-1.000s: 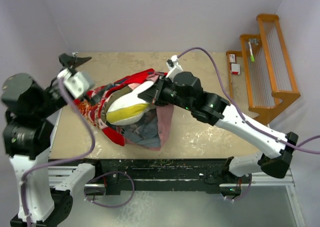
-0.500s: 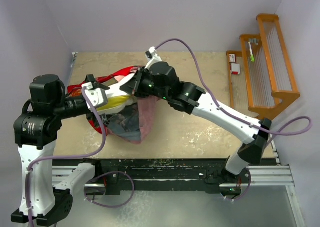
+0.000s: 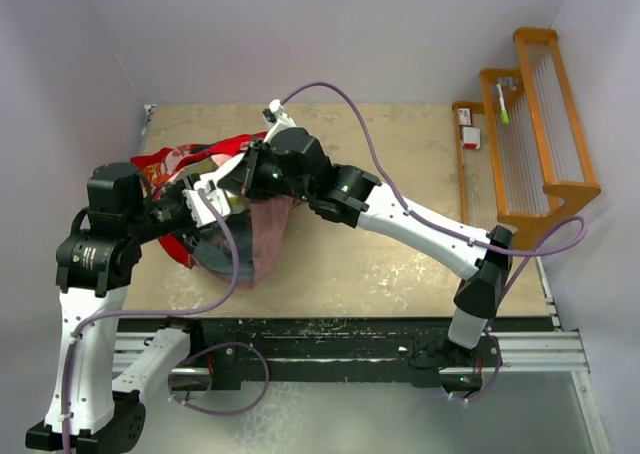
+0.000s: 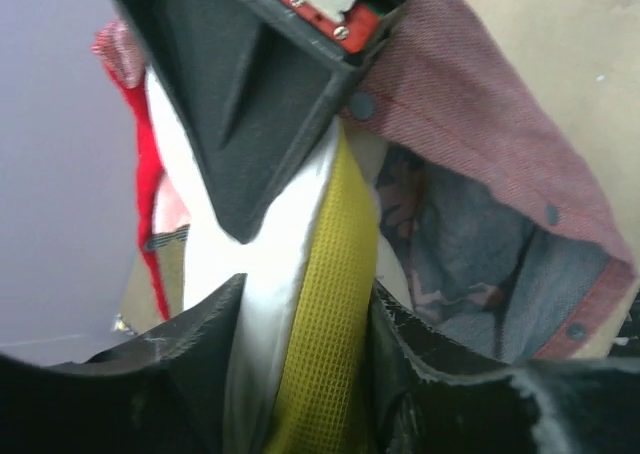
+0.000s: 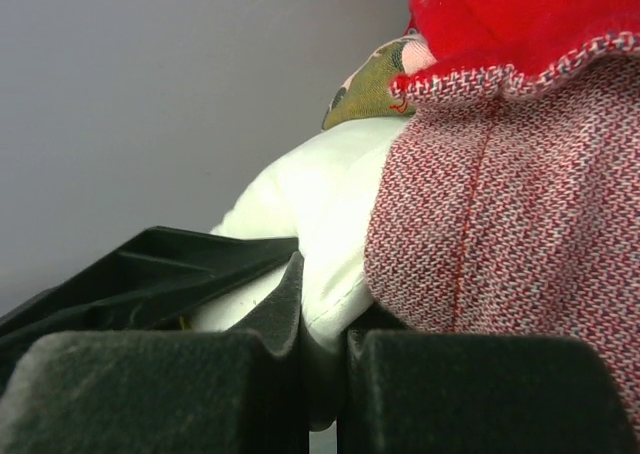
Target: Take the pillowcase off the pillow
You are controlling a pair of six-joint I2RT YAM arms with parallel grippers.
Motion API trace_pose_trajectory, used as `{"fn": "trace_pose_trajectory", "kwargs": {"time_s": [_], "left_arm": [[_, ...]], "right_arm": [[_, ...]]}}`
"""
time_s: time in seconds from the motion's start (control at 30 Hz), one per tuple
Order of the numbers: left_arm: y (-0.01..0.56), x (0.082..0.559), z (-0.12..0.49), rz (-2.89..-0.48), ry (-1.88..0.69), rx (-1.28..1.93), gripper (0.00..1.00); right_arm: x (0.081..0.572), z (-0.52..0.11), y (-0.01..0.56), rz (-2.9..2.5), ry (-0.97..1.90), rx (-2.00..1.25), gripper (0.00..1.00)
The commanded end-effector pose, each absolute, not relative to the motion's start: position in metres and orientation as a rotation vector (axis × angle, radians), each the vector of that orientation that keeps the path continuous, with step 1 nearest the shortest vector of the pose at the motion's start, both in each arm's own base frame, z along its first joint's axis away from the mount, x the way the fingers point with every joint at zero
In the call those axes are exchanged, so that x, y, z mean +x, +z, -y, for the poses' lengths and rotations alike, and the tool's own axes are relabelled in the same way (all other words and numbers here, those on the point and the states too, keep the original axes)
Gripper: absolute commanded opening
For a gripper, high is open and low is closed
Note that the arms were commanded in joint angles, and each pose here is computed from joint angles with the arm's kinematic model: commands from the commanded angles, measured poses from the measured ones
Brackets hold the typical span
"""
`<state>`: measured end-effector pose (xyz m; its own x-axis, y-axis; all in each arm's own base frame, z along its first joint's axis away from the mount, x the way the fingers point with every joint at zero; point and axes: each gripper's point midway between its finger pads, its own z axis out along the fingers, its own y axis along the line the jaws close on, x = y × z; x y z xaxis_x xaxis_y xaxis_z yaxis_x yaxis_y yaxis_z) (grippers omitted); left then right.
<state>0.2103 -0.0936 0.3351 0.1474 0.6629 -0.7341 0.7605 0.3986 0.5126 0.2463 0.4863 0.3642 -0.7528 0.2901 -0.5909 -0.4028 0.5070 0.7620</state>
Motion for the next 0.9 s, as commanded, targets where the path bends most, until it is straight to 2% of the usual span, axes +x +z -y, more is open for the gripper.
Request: {"fn": "trace_pose_trajectory", "kwargs": {"time_s": [0.0,0.03,0.1,0.13,0.17,0.3,0.47,0.67,0.77,0.87], "left_arm": [[0.343,0.241,0.077,-1.577,0.032,1.229,0.32],[0.343,0.244,0.078,-1.597,0.013,1.205,0.19],[0.348,0.25,0.079,-1.616,-0.006,1.153,0.0],[0.35,0.251,0.08,-1.616,-0.015,1.141,0.0],[0.354,0.25,0.081,-1.603,-0.021,1.135,0.0],[0.363,0.244,0.084,-1.571,-0.028,1.13,0.0],[0.367,0.236,0.084,-1.565,-0.031,1.144,0.0],[0.379,0.234,0.084,-1.553,-0.03,1.134,0.0],[0.385,0.232,0.083,-1.537,-0.009,1.136,0.0],[0.388,0.229,0.082,-1.528,0.0,1.139,0.0]], "right_arm": [[0.224,-0.467,0.465,-1.77,1.539,-0.105,0.0],[0.223,-0.461,0.464,-1.769,1.529,-0.106,0.0],[0.225,-0.444,0.46,-1.773,1.473,-0.091,0.17],[0.226,-0.431,0.456,-1.777,1.434,-0.072,0.35],[0.231,-0.416,0.442,-1.799,1.372,-0.038,0.45],[0.245,-0.348,0.408,-1.825,1.157,0.106,0.62],[0.252,-0.298,0.365,-1.895,0.951,0.166,0.68],[0.252,-0.309,0.33,-1.999,0.888,0.069,0.76],[0.251,-0.317,0.309,-2.045,0.879,0.034,0.75],[0.248,-0.319,0.295,-2.059,0.899,0.019,0.68]]}}
